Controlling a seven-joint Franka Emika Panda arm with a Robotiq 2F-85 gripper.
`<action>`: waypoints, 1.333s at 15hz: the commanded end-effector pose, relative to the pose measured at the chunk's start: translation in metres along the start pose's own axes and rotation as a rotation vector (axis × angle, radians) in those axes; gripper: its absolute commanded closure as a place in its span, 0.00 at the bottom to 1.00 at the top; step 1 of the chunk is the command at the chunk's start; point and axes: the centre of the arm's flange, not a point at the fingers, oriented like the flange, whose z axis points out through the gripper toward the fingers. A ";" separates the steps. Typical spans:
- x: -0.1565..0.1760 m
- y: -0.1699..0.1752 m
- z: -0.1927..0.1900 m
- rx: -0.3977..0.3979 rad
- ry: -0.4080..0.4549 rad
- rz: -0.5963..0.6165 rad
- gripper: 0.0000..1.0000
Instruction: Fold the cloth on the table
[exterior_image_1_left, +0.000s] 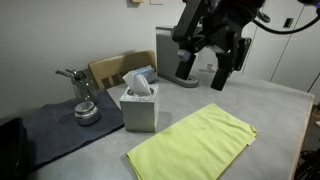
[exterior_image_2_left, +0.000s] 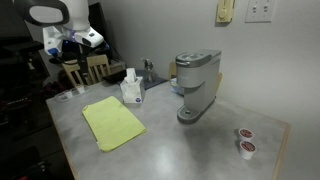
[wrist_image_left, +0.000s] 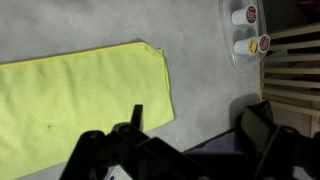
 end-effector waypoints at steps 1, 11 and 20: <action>0.002 0.001 0.001 0.002 -0.002 0.001 0.00; 0.022 -0.007 0.046 -0.192 -0.023 -0.144 0.00; 0.049 -0.034 0.102 -0.184 -0.056 -0.205 0.00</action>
